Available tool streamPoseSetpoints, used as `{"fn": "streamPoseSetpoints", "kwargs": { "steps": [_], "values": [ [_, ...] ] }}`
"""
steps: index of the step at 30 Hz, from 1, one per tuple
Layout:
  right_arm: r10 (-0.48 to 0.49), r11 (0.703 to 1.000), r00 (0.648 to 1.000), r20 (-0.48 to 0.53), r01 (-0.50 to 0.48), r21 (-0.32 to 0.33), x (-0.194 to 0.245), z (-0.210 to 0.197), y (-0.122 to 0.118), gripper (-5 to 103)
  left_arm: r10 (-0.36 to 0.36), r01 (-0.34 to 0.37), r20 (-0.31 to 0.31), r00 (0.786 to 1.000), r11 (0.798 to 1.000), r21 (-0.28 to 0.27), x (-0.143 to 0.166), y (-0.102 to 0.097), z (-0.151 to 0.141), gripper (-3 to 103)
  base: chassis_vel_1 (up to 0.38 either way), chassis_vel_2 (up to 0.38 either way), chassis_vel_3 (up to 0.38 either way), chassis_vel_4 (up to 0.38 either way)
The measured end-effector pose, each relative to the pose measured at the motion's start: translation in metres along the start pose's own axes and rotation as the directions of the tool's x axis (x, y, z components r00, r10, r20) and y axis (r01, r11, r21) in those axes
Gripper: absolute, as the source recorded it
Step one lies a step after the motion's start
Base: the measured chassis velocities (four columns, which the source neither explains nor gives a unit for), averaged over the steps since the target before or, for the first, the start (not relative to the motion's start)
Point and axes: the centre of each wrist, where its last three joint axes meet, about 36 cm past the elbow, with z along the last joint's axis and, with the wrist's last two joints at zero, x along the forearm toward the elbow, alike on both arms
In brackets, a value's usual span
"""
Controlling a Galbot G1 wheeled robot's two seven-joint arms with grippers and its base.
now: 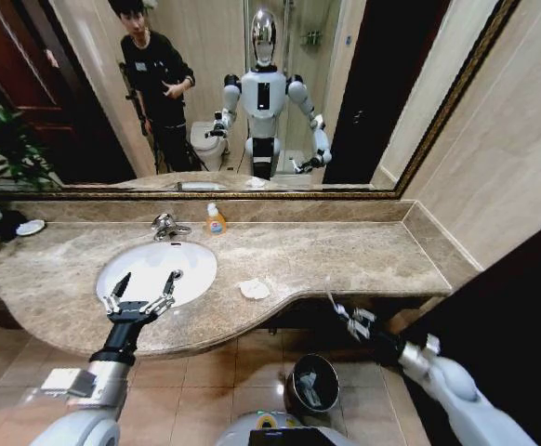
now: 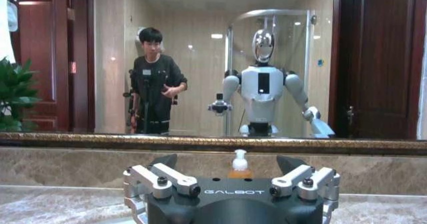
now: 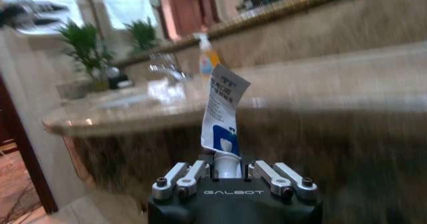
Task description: Pick up the trash from the sink and place it in the trash bin.
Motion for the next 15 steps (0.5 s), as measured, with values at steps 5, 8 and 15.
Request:
{"fn": "streamPoseSetpoints", "kwargs": {
  "steps": [5, 8, 15],
  "values": [
    [0.050, 0.997, 0.998, -0.039, -0.052, -0.062, 0.003, 0.033, 0.013, 25, 0.000, 0.000, 0.000, 1.000, 1.000, 0.000, 0.000, 0.000, 0.000, 100, 0.000, 0.000, 0.000, 0.000],
    [0.085, 0.987, 0.991, -0.102, -0.097, -0.126, 0.008, 0.067, 0.023, 25, 0.000, 0.000, 0.000, 1.000, 1.000, 0.000, 0.000, 0.000, 0.000, 100, 0.000, 0.000, 0.000, 0.000],
    [0.104, 0.972, 0.972, -0.212, -0.145, -0.186, 0.024, 0.124, 0.026, 25, 0.000, 0.000, 0.000, 1.000, 1.000, 0.000, 0.000, 0.000, 0.000, 100, 0.000, 0.000, 0.000, 0.000]
  ]
}}
